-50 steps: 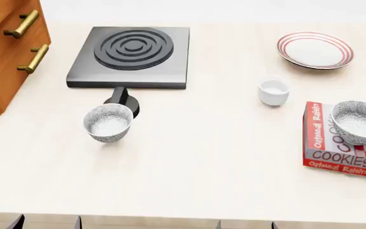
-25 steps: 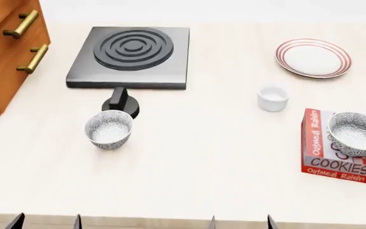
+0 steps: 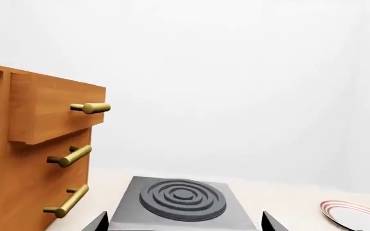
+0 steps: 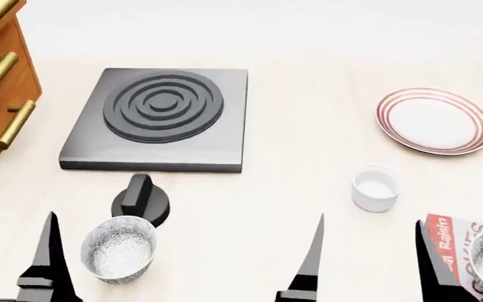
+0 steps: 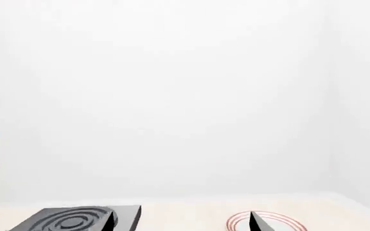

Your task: Pick the akita bowl on the cookies box and place it on the plate.

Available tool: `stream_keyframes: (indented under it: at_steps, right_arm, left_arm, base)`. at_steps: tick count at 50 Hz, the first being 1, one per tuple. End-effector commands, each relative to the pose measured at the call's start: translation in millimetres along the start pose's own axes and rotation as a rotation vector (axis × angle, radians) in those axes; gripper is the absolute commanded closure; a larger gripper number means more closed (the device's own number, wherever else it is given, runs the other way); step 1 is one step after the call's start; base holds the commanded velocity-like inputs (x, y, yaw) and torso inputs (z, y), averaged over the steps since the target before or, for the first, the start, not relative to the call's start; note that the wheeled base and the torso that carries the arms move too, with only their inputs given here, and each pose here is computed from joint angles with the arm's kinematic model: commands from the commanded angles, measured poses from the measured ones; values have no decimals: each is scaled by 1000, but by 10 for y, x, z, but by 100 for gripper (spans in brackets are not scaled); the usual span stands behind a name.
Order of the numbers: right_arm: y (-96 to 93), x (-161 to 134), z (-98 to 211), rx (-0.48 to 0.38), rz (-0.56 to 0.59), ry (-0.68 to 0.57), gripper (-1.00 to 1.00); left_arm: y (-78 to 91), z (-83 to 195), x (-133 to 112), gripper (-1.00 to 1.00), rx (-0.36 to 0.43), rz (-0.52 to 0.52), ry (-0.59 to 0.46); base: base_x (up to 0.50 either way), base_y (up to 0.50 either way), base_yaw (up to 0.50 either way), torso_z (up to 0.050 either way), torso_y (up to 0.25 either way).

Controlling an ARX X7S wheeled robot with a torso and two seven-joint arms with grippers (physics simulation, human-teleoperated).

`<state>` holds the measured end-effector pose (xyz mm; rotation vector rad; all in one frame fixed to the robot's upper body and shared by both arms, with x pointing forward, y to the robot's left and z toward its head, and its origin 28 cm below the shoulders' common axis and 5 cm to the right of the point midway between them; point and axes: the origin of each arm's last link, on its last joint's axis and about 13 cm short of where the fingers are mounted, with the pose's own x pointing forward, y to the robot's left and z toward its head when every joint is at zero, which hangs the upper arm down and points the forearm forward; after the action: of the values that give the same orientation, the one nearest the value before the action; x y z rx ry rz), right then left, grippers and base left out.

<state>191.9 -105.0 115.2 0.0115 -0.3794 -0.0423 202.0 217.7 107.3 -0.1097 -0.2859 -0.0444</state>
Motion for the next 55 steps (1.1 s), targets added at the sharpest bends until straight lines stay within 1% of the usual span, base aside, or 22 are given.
stream_keyframes:
  at_steps: [1, 6, 21, 31, 33, 34, 35, 38, 55]
  right_arm:
    - [-39, -25, 238, 6, -15, -90, -100]
    - [-41, -29, 278, 1, -12, -105, -100]
    - [-62, -48, 326, -6, -12, -145, -100]
    - [-68, -60, 293, -16, -20, -153, -100]
    - [-70, -68, 272, -2, -5, -148, -100]
    - [-64, -64, 260, -28, -11, -153, -100]
    - [-61, -65, 272, -20, -9, -159, -100]
    - [-64, -35, 280, -26, -16, -126, -100]
    - [-76, -55, 276, -5, -3, -128, -100]
  left_arm:
    - [-18, 205, -10, -100, -16, -22, -51]
    - [-16, 236, -2, -100, -8, -11, -73]
    - [-1, 238, 26, -100, -13, 15, -80]
    - [10, 238, 18, -100, -16, 23, -85]
    - [11, 241, 18, -100, -17, 24, -86]
    - [12, 237, 19, -100, -16, 24, -84]
    - [13, 233, 19, -100, -16, 25, -84]
    - [15, 229, 20, -100, -17, 26, -81]
    - [18, 221, 16, -100, -20, 29, -78]
  base:
    - [500, 0, 0, 0, 0]
    - [500, 0, 0, 0, 0]
    - [500, 0, 0, 0, 0]
    - [500, 0, 0, 0, 2]
    - [500, 0, 0, 0, 0]
    - [94, 0, 0, 0, 0]
    - [0, 0, 0, 0, 0]
    - [0, 0, 0, 0, 0]
    - [-123, -500, 0, 0, 0]
